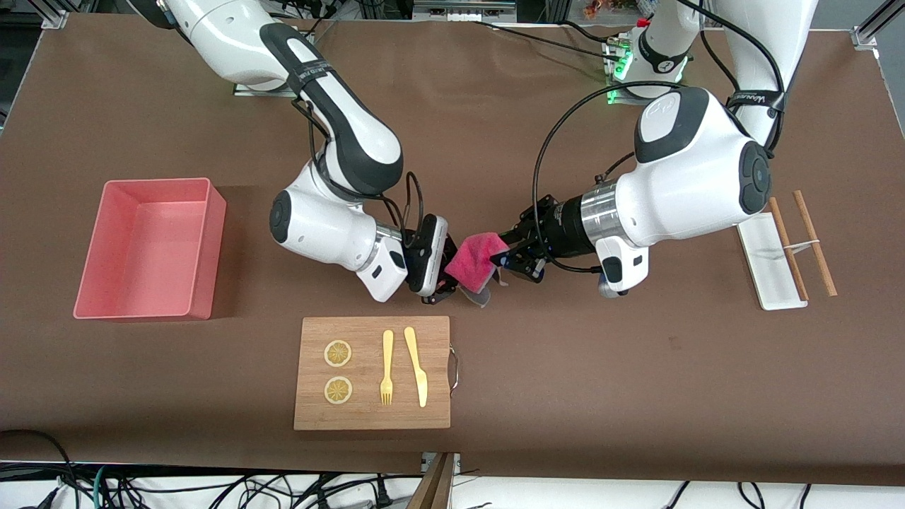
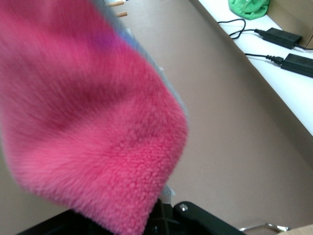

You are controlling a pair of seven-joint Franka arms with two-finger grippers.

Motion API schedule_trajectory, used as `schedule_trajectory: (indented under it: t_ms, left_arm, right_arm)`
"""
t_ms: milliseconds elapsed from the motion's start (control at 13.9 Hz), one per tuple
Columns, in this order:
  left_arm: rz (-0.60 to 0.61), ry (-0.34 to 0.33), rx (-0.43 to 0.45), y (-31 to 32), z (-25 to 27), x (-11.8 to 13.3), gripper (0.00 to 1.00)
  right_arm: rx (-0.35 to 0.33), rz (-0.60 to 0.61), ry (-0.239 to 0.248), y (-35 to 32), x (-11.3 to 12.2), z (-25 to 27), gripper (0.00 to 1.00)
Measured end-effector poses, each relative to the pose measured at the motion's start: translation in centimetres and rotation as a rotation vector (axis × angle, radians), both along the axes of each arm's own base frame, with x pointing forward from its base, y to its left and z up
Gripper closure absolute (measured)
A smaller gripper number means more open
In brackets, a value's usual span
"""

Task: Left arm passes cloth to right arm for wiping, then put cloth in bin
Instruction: 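Open the left gripper and withdraw it while the right gripper pulls the cloth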

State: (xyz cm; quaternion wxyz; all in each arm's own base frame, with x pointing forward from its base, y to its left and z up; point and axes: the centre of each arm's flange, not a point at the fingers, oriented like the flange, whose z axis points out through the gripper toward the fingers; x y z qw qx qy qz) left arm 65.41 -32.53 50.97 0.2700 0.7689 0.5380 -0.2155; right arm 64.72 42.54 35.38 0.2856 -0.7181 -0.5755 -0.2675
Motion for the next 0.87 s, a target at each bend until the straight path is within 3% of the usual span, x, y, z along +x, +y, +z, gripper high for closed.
schedule_trajectory:
  t_ms: [144, 361, 577, 866]
  left_arm:
    - [-0.015, 0.001, 0.003, 0.6, 0.0, 0.1, 0.26]
    - [-0.185, -0.022, 0.017, 3.4, 0.0, 0.1, 0.0]
    - [-0.419, -0.059, 0.073, 8.0, 0.2, -0.6, 0.0]
    - [-0.665, -0.171, 0.211, 10.7, 1.7, -1.7, 0.0]
  right_arm:
    - [-0.015, 0.011, 0.016, -1.4, 0.5, 1.1, 0.98]
    - [-0.049, 0.012, 0.088, -4.5, 1.1, 3.7, 0.98]
    - [-0.098, -0.002, 0.159, -9.7, 1.5, 5.6, 0.98]
    - [-0.19, -0.057, 0.277, -17.8, 0.9, 6.1, 0.98]
